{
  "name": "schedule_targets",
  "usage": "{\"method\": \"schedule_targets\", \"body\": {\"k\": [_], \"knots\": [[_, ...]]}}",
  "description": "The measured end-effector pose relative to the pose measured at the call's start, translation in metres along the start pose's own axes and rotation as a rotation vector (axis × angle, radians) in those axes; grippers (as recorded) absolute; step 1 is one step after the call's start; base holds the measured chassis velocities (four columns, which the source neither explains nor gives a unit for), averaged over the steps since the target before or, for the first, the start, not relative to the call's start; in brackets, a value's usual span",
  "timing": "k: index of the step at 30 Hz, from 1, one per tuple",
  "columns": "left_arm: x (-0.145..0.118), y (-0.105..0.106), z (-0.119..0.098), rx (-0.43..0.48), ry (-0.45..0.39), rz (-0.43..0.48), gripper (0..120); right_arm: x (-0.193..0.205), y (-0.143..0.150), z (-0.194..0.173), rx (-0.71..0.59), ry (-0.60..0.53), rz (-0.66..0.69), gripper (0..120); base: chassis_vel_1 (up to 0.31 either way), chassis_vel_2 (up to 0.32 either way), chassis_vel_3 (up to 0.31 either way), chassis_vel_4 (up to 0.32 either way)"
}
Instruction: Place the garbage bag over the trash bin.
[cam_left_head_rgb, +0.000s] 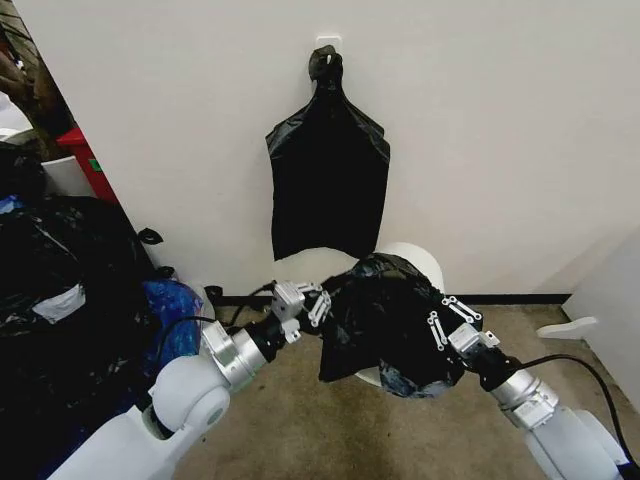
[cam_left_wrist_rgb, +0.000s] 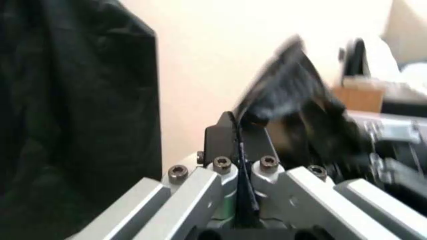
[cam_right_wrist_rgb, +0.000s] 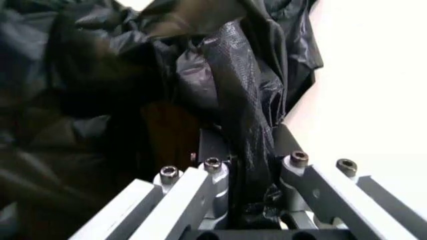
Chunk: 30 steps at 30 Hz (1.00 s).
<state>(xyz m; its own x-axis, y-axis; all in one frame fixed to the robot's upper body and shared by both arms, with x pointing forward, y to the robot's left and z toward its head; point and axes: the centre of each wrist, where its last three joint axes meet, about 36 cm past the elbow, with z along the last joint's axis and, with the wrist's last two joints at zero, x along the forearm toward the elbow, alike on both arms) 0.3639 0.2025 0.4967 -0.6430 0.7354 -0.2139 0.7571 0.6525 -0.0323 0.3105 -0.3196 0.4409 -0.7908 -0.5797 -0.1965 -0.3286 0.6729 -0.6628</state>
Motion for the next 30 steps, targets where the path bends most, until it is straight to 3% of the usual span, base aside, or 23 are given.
{"method": "schedule_targets", "body": {"k": [6,13,21,30], "knots": [[0.0,-0.002,-0.005,0.181,-0.005,-0.06,0,0.002,0.001,0.005,0.012,-0.048,-0.009,4,0.0,0.0,0.0,0.0],[0.007,0.0,0.005,0.31,0.049,-0.102,0,0.0,-0.004,0.01,0.039,-0.135,-0.035,4,0.0,0.0,0.0,0.0],[0.019,0.009,0.017,0.405,0.121,-0.142,0,-0.001,-0.007,0.006,-0.035,-0.215,-0.037,4,0.0,0.0,0.0,0.0],[0.024,0.015,0.023,0.445,0.154,-0.156,0,-0.006,-0.022,-0.004,-0.104,-0.255,-0.004,4,0.0,0.0,0.0,0.0]]}}
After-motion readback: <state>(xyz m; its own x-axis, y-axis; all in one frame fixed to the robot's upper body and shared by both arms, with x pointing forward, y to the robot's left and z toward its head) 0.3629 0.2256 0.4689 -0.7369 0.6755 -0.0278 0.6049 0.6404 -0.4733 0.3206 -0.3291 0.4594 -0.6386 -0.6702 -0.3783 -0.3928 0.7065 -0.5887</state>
